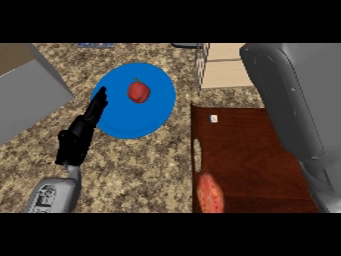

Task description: Pick the squash from the tray and place it in the tiered shelf

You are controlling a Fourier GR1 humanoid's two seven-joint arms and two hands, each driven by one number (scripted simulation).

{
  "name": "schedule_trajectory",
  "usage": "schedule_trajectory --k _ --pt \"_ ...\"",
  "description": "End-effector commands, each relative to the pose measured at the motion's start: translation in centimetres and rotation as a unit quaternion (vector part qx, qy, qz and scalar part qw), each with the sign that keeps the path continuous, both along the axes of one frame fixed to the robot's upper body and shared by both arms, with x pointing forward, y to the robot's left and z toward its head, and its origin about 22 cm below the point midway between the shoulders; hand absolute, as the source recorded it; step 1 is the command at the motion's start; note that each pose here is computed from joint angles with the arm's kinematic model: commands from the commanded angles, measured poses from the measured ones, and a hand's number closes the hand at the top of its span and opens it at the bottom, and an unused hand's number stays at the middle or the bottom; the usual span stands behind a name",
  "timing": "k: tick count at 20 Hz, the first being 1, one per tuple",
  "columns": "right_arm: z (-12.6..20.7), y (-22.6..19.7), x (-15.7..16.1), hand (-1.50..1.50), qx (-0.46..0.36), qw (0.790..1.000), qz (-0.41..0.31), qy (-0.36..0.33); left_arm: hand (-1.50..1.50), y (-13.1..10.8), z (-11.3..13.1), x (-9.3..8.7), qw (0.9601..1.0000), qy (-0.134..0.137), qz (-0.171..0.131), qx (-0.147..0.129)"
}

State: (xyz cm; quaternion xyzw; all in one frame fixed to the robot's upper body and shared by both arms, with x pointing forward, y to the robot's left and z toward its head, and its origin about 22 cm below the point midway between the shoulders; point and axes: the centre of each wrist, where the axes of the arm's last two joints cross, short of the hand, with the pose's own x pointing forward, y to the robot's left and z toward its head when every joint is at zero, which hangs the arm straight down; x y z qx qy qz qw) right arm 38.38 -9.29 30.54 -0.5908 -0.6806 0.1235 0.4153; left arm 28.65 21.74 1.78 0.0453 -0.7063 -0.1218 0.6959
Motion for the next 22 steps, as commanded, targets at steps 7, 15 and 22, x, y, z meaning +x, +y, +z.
schedule_trajectory --k 7,15,22 --pt "-2.7 -3.8 3.0 1.5 0.142 0.986 0.047 -0.074 0.0 0.3 -0.3 -0.1 1.0 -0.002 -0.002 0.003" --pt "-3.0 -6.1 6.2 1.5 0.137 0.987 0.055 -0.066 0.0 -0.2 -0.4 -0.4 1.0 0.001 -0.007 -0.005" --pt "-5.9 -9.8 6.9 -1.5 0.102 0.99 -0.096 -0.021 0.0 0.9 -0.9 -1.4 1.0 0.003 -0.005 -0.003"
